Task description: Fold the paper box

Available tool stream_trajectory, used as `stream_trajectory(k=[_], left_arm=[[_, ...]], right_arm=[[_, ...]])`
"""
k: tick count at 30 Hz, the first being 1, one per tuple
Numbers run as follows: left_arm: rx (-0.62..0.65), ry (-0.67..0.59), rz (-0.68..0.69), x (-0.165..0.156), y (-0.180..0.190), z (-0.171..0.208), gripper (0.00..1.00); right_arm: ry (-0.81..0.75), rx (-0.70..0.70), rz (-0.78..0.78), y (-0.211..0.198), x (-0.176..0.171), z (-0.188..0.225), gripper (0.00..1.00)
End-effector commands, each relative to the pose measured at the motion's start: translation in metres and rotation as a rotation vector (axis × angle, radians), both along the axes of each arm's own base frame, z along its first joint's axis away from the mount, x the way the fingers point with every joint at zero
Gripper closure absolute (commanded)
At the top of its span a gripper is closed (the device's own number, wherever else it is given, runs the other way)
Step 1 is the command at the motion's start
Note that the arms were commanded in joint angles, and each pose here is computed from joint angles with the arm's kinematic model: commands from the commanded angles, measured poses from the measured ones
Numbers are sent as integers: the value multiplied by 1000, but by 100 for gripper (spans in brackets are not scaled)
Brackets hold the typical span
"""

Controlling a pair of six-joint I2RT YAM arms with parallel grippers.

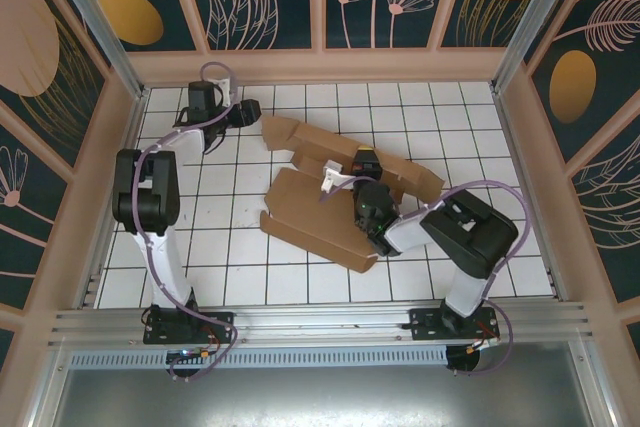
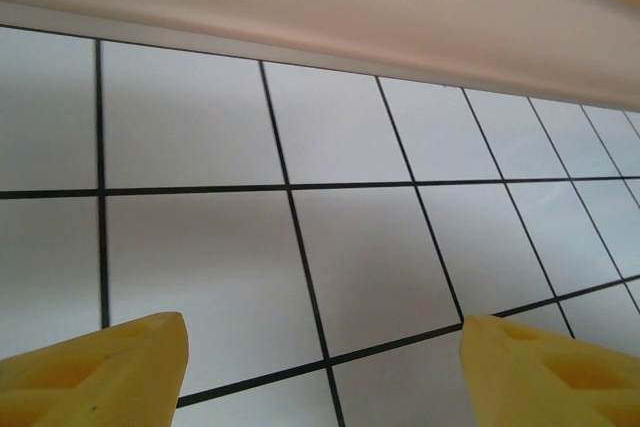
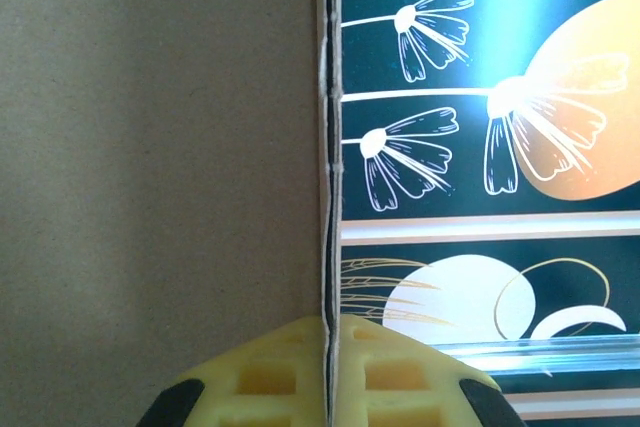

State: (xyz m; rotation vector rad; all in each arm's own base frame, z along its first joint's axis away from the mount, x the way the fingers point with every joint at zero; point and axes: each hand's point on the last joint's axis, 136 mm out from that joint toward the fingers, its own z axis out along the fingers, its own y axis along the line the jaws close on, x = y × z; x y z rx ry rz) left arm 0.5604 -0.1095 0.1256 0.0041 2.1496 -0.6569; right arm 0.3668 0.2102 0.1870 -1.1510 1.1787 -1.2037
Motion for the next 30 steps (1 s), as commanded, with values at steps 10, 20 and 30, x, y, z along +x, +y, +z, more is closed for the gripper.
stream_trajectory(k=[10,20,30], left_arm=[[-50,85,-263,-30,-61,-24,29],[-120,123,-365,-59,-81,-30,27],[-121,130,-344,-44,-81,-25,23]], right_arm=[[22,25,14,3,1,-2,100],[82,30,-28,-2,11,-13,100],[329,106,-43,-9,27,-34,100]])
